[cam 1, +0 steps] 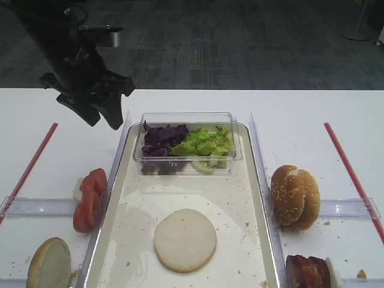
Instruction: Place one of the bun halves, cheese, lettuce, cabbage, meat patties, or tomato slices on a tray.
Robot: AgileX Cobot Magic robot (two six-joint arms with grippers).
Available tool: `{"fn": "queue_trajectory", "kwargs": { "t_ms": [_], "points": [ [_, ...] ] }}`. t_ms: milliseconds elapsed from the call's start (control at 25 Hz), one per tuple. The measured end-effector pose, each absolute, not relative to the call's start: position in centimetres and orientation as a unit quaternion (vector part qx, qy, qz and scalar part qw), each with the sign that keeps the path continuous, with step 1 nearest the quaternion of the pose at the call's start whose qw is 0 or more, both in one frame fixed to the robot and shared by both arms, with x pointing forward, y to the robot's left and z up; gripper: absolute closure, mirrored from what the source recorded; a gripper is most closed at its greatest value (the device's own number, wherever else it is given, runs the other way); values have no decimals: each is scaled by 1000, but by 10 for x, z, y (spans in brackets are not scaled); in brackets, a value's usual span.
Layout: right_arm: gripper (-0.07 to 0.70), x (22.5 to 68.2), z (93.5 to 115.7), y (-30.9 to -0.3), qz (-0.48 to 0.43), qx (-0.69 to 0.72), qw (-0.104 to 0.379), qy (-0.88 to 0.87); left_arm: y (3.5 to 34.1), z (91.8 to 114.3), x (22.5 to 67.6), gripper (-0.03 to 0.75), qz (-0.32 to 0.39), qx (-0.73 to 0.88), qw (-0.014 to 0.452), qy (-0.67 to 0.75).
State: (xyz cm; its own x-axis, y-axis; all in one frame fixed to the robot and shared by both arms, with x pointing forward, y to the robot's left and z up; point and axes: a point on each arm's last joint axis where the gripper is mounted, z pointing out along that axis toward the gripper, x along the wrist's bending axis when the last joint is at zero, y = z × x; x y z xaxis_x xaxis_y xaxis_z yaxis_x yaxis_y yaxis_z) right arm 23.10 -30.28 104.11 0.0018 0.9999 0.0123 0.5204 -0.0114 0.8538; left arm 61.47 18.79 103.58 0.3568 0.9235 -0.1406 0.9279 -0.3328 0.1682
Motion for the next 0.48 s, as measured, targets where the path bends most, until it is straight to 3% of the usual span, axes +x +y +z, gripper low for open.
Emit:
{"fn": "queue_trajectory", "kwargs": {
  "t_ms": [320, 480],
  "points": [
    [206, 231, 1041, -303, 350, 619, 343, 614, 197, 1035, 617, 363, 31, 822, 74, 564],
    [206, 231, 1041, -303, 350, 619, 343, 614, 201, 1035, 618, 309, 32, 819, 72, 568]
  ]
}}
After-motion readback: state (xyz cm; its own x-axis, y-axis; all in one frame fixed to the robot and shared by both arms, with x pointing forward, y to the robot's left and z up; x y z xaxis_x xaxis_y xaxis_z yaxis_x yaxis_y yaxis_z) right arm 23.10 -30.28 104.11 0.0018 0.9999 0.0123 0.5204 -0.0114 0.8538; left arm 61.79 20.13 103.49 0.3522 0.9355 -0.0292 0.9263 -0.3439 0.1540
